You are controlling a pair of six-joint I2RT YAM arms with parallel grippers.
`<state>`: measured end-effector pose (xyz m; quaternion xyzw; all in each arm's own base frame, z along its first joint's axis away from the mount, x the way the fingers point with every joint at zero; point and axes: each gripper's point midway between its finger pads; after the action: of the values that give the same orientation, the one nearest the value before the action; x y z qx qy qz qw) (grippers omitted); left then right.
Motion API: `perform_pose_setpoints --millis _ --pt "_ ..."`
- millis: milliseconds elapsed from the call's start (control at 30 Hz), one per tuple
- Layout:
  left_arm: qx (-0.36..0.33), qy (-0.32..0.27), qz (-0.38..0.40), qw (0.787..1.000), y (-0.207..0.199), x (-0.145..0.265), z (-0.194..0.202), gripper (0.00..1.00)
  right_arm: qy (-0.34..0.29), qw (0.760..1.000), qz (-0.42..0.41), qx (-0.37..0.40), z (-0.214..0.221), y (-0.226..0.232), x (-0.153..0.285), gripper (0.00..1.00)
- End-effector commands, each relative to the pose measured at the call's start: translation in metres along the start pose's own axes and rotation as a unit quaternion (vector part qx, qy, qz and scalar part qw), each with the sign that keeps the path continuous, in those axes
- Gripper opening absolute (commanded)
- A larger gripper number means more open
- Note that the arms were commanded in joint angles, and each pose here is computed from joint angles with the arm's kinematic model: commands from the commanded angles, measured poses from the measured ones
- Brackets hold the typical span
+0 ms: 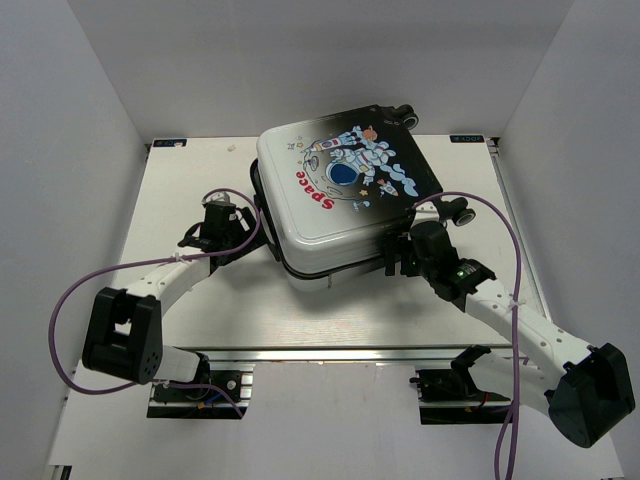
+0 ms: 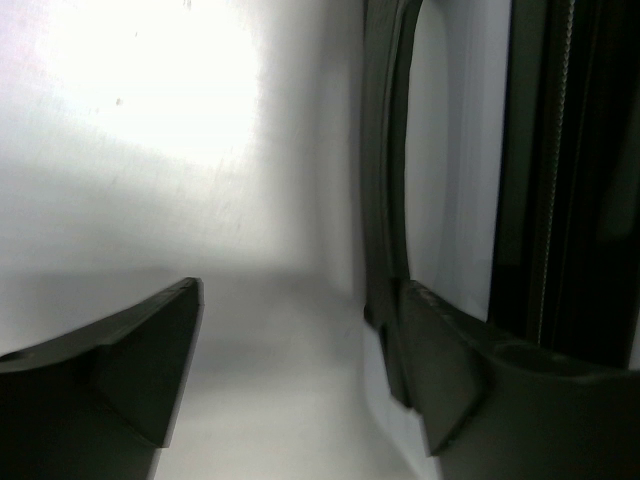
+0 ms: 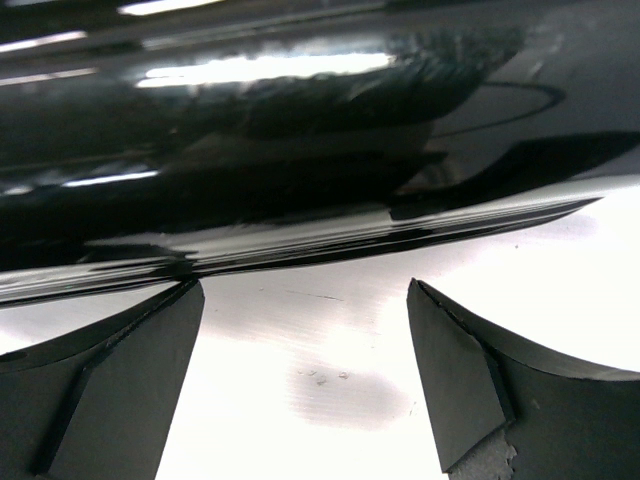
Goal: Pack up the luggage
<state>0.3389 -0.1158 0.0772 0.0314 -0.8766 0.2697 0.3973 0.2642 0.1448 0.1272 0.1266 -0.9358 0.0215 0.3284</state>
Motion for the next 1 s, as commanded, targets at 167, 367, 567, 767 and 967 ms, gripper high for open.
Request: perform_pose_setpoints --millis 167,367,567,767,967 --pt "-0.013 0.055 -0.012 0.998 0.005 0.041 0.021 0.98 -0.073 0.996 -0.047 -0.037 -0.043 0.020 0.011 0.88" --pt "0.011 0.024 -0.064 0.998 0.014 0.022 0.001 0.98 -0.077 0.995 -0.049 -0.033 -0.045 0.021 0.012 0.89" --pt "0.020 0.001 -0.049 0.999 -0.006 0.017 -0.024 0.98 -0.079 0.995 -0.044 -0.029 -0.046 0.019 0.013 0.89" --pt "0.027 -0.037 -0.027 0.999 -0.017 0.050 -0.042 0.98 -0.091 0.995 -0.027 -0.026 -0.048 0.011 0.016 0.89" --pt "0.028 -0.022 -0.059 0.998 0.000 0.021 -0.028 0.98 -0.087 0.996 -0.021 -0.027 -0.042 0.008 0.017 0.89"
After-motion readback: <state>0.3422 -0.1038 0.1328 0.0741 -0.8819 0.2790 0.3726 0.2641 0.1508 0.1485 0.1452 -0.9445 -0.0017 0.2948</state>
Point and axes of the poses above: each gripper's point midway between its finger pads, its own x axis back along the fingers, its own y axis along the line the jaws close on, z = x × y, and after that the axes turned 3 degrees about x, right-handed
